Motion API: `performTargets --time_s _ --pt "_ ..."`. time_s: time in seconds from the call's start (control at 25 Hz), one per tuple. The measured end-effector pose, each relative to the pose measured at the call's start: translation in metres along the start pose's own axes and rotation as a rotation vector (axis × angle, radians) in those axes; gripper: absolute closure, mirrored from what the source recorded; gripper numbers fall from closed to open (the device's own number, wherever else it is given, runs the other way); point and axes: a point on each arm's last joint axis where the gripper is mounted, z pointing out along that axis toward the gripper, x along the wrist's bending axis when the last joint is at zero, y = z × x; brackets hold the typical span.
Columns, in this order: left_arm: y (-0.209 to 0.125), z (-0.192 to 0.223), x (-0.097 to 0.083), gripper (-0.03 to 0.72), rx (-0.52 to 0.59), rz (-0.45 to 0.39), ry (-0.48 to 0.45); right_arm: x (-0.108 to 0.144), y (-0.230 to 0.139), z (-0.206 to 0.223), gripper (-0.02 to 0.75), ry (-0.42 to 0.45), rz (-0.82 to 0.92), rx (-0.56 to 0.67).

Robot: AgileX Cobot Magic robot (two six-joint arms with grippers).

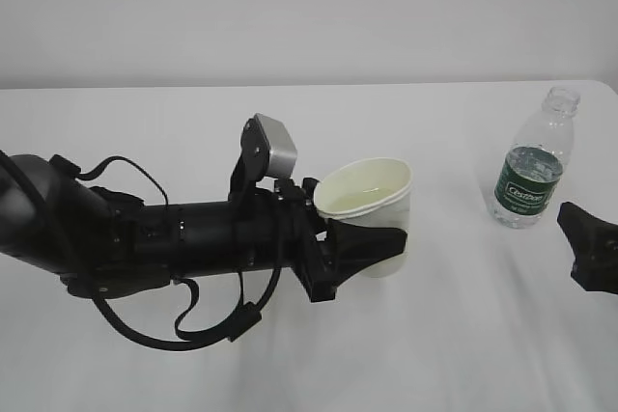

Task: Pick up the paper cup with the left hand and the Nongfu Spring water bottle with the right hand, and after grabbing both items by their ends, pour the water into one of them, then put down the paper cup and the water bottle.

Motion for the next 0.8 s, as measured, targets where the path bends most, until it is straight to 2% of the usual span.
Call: performTargets --time_s 0.24,0.52,0.8 --pt "-0.006 -0.017 0.012 0.265 0.014 -0.002 0.055 0.000 0.000 0.000 0.145 0.000 -0.007 0.000" --pt "-0.002 -0.029 0.006 0.265 0.017 0.069 0.073 0.000 0.000 0.000 0.145 0.000 -0.013 0.000" --pt "-0.007 -0.039 0.006 0.265 0.007 0.041 0.160 0.000 0.000 0.000 0.145 0.000 -0.015 0.000"
